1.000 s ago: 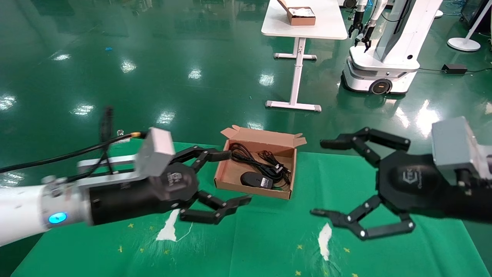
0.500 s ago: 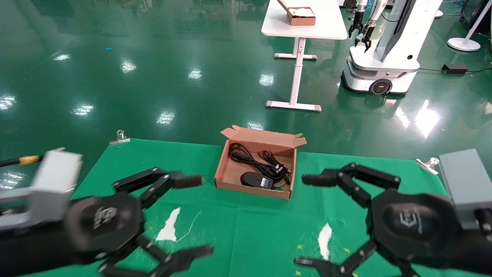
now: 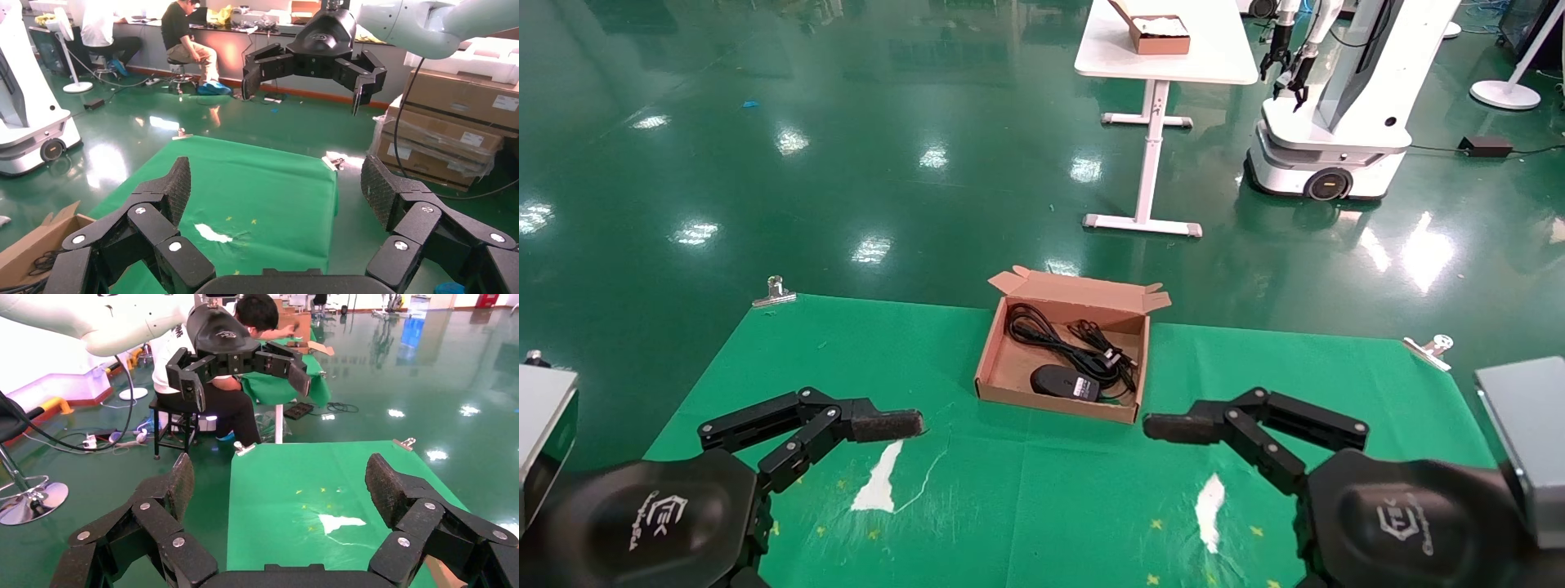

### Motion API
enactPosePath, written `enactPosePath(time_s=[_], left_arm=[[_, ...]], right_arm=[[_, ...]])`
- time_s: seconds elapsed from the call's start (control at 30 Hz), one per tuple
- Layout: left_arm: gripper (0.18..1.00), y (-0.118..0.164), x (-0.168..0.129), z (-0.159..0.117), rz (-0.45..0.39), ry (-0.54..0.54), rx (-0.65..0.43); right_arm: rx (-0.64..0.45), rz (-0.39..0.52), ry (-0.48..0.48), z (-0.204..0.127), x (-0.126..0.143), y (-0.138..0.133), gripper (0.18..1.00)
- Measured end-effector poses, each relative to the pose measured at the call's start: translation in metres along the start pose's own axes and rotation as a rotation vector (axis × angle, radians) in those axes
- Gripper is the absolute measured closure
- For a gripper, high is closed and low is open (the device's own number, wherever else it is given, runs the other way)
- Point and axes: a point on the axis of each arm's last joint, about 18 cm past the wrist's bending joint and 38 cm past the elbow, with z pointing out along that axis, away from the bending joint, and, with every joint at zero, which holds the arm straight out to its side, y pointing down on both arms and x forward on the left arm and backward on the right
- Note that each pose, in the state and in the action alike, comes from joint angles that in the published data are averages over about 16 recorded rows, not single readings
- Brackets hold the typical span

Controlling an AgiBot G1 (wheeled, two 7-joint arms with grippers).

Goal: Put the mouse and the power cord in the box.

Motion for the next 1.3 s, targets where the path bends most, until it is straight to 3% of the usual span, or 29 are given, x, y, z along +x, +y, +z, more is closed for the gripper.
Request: enactPosePath(time_s=[1.3], left_arm=[[0.184, 0.0023, -0.0041, 0.0023, -0.005, -0.01, -0.003]], right_arm=[[-0.011, -0.012, 0.009, -0.0008, 0.0043, -0.0003, 0.178]])
